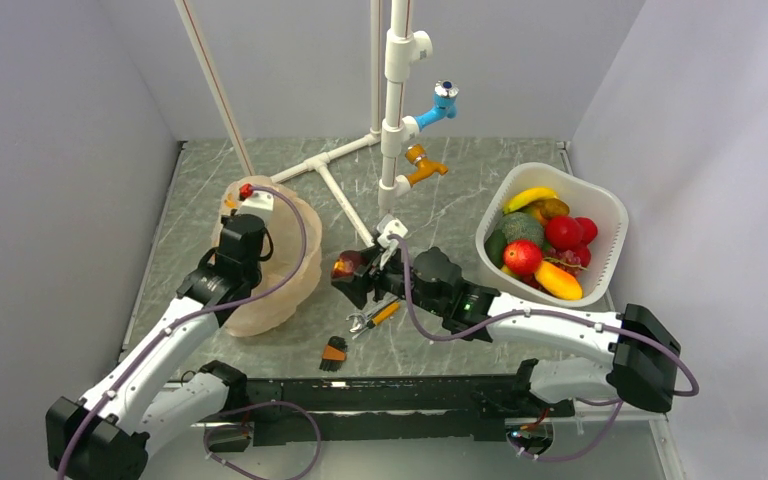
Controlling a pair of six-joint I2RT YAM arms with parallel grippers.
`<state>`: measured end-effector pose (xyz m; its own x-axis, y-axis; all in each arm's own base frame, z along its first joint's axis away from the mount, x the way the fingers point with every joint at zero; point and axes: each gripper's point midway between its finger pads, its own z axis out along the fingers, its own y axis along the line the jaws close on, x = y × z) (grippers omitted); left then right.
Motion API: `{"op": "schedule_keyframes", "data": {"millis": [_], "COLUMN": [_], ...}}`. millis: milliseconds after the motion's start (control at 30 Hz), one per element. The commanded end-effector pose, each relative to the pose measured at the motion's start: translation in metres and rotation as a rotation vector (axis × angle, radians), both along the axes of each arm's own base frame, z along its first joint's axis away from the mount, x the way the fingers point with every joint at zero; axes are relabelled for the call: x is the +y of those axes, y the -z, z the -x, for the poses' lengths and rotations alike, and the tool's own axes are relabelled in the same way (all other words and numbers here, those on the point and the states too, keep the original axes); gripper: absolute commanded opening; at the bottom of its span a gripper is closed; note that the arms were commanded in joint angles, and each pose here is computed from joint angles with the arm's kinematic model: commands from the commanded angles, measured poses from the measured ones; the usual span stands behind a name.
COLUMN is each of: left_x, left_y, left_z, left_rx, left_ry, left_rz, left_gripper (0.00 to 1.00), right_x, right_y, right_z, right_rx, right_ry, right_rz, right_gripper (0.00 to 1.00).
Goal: Take the fake fruits out of the plastic bag
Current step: Take out the fake fruit from the plastic bag, then place the fake fruit in the bin.
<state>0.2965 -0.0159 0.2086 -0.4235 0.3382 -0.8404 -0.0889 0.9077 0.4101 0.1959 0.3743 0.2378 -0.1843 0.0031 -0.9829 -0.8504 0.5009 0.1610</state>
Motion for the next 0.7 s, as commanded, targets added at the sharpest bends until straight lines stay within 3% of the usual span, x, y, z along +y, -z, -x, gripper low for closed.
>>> {"op": "schedule_keyframes", "data": {"millis": [0,67,133,200,300,667], "left_x": [0.026,0.026,0.025,0.024,0.022,0.024], "left_y": [-0.026,-0.027,-0.029,-0.032,-0.039,-0.083], "left_z": [-0.003,-0.004,-0.004,-0.003,-0.001,0.024], "left_rx": [-0.08,-0.077,-0.08,-0.091,-0.121,-0.339], "left_ry": [-0.182,-0.18,-0.169,-0.163,-0.151,-0.083], "left_rz": [0.038,0.056,0.068,0.082,0.114,0.23], "left_gripper": [0.11,0.17,0.36,0.62,0.81,0.92], "right_x": [-0.026,-0.036,-0.049,-0.064,-0.097,-0.234], "right_y": [-0.012,-0.008,-0.004,-0.001,0.01,0.005], "right_z": [-0.02,-0.025,-0.029,-0.033,-0.042,-0.078], "right_rx": [-0.027,-0.032,-0.044,-0.057,-0.055,-0.011], "right_ry": [0.132,0.173,0.22,0.281,0.419,1.058], "right_rz": [-0.018,0.003,0.031,0.047,0.061,-0.036], "right_gripper": [0.0,0.0,0.0,0.0,0.0,0.0]}}
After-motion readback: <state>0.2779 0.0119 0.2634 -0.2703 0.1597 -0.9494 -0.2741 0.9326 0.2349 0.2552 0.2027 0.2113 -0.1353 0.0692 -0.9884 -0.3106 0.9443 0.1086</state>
